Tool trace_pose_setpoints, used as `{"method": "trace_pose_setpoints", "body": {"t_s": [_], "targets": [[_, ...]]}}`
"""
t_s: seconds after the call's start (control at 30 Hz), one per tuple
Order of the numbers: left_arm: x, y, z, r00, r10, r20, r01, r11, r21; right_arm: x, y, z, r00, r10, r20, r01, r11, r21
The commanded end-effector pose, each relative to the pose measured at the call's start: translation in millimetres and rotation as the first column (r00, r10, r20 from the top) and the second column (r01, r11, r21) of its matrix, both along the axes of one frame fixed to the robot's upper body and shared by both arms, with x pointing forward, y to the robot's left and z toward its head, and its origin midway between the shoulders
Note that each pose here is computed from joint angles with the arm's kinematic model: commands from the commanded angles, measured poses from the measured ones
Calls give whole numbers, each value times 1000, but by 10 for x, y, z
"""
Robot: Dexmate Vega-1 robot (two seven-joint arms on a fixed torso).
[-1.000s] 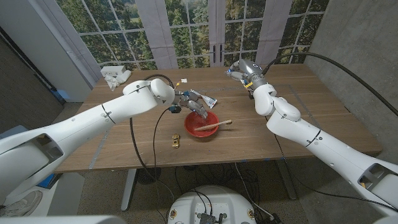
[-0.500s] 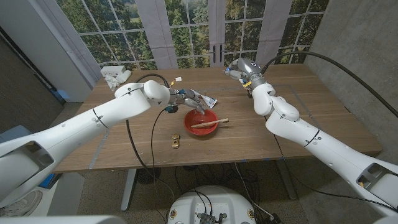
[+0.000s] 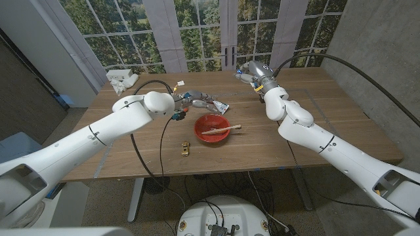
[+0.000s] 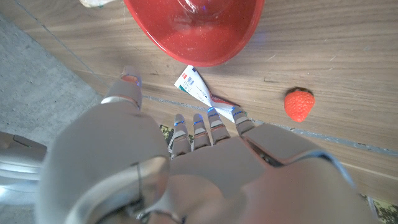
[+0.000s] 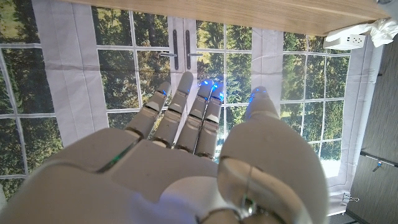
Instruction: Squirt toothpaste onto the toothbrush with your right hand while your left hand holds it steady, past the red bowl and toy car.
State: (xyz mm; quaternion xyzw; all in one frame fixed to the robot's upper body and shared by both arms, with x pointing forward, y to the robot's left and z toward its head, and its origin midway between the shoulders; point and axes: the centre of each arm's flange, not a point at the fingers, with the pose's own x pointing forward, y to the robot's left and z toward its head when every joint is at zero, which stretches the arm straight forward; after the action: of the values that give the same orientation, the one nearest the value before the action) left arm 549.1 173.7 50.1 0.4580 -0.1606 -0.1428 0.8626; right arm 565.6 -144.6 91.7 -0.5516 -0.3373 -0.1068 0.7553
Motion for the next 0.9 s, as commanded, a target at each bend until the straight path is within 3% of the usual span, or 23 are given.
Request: {"method": "trace_pose_setpoints", "body": {"t_s": [0.03,0.53,0.7,0.9], "targets": [[-58,125,-98,992,31,119,-17,993,-117,56,4,10,998,23,-50,-22,1000,18],[-25,275,-259,978,-47,204,105,953,-285,84,-44,-24,993,97,-73,-92,993,68],[-2,330,-306,969,-66,239,139,942,-305,126,-98,-23,974,196,-112,-184,977,104],[30,386,-381,965,-85,249,175,913,-368,158,-126,-46,957,269,-105,-252,956,151]]}}
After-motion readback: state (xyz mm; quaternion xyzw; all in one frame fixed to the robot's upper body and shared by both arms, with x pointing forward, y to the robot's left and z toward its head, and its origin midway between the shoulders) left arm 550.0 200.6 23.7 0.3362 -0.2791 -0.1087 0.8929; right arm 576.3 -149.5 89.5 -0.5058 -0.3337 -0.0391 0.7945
